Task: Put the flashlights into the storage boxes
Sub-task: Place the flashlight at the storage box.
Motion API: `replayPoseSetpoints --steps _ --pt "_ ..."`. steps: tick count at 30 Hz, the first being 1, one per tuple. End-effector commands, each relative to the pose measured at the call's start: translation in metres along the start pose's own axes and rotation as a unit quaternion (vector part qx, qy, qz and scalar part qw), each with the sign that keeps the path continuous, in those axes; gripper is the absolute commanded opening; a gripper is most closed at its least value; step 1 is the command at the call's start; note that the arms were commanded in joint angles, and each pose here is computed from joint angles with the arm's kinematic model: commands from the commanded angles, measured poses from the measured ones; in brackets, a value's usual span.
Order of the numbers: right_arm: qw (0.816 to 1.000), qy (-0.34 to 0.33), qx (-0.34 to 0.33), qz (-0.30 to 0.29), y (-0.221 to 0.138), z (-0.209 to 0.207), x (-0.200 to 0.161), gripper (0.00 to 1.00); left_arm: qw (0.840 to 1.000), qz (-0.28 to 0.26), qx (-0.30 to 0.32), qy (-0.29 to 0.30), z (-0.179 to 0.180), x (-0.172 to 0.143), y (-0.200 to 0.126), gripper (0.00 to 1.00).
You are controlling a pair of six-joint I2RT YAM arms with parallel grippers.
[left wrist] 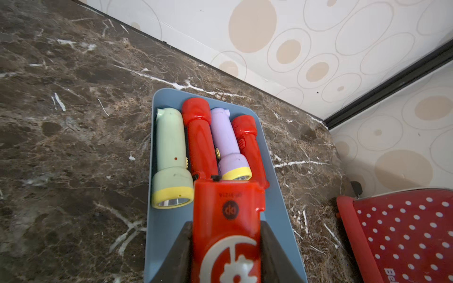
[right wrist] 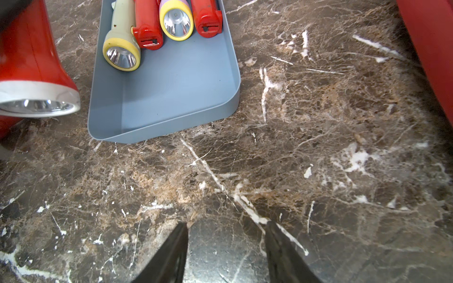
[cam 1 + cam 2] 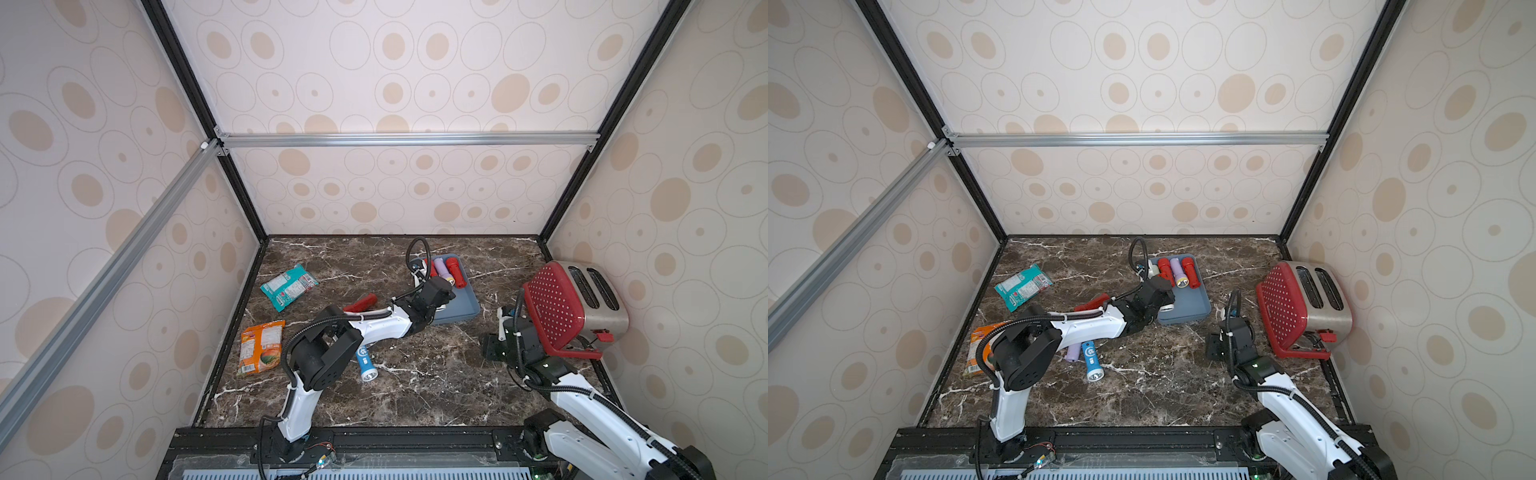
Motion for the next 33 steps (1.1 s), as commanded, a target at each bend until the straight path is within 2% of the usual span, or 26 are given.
replayPoseSetpoints --steps 1,10,18,22,29,33 --pt "1.000 0.002 0.003 -0.005 -0.001 0.001 0.000 0.53 0.999 -0.034 0.012 -0.031 0.004 0.004 0.007 0.07" --pt "1.000 0.000 0.005 -0.003 0.000 0.001 0.000 0.53 0.999 0.016 0.033 0.019 0.005 -0.026 0.031 0.09" --pt "1.000 0.001 0.006 -0.005 -0.001 0.001 0.000 0.53 0.998 0.043 0.045 0.016 0.016 -0.045 0.031 0.19" --pt "1.000 0.002 0.004 -0.006 -0.001 0.001 0.000 0.53 0.998 0.048 0.042 0.017 0.017 -0.048 0.029 0.32" --pt "1.000 0.001 0.004 -0.005 0.000 0.001 0.000 0.53 0.996 0.059 0.050 0.035 0.018 -0.045 0.026 0.48" --pt "1.000 0.000 0.005 -0.003 0.000 0.001 0.000 0.53 0.997 0.056 0.053 0.030 0.021 -0.041 0.020 0.49"
Point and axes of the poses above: each gripper's point midway between its finger pads, its own y axis out along the fingers, its own z axis along the line the jaws close on, x = y × z, the point moved 2 cm from there along -y, back along the fingers, and after that the axes turned 14 degrees about y, right-handed, at the moved point
